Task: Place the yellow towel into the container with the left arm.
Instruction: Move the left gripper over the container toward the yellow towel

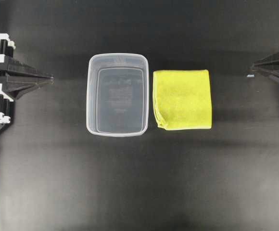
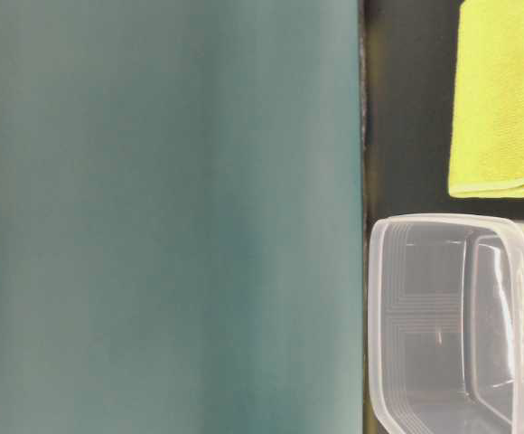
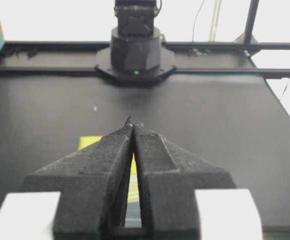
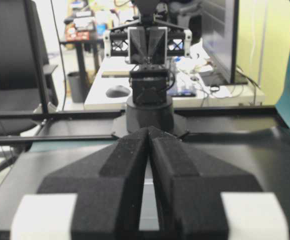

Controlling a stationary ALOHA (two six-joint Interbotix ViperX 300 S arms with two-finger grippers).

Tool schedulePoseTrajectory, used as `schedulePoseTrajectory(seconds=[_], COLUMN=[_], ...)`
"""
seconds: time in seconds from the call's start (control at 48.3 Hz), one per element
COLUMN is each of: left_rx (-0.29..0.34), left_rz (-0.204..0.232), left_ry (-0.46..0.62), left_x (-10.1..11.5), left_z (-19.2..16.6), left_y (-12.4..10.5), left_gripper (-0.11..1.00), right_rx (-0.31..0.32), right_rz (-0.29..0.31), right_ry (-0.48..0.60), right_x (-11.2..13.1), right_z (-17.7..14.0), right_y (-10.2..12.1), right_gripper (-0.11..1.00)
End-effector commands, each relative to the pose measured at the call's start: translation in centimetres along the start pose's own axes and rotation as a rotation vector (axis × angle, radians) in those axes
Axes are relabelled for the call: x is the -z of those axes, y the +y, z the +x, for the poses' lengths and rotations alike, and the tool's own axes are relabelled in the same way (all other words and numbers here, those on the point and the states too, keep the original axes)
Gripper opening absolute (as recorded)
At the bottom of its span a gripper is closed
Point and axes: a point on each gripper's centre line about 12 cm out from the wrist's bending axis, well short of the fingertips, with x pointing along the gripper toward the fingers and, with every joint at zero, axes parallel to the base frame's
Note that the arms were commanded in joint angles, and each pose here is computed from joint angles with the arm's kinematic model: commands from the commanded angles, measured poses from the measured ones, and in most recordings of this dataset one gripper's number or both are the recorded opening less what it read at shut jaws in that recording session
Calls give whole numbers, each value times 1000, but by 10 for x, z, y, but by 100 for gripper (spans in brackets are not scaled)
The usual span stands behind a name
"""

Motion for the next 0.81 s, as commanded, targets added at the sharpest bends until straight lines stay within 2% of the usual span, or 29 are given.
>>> schedulePoseTrajectory(seconds=[0.0,0.083,0.228,0.373,0.622,0.705,0.787], left_rx=[-19,-36,-45,-44,-39,-38,-41], left_rz=[20,16,1,2,11,15,22], left_ry=[13,53,134,275,428,480,531], left_x=[-12,-18,-31,-29,-28,-25,-19], left_z=[13,24,48,76,126,144,160], left_y=[5,9,12,12,13,13,15], left_gripper=[6,0,0,0,0,0,0], right_rx=[9,12,12,15,32,31,31], right_rz=[22,46,71,71,73,73,73], right_ry=[-17,-11,55,89,111,102,97], right_x=[-7,-7,1,4,6,4,2], right_z=[3,2,2,1,-2,-4,-5], right_y=[-2,-2,-1,-2,-5,-5,-5], right_gripper=[1,1,1,1,1,8,25])
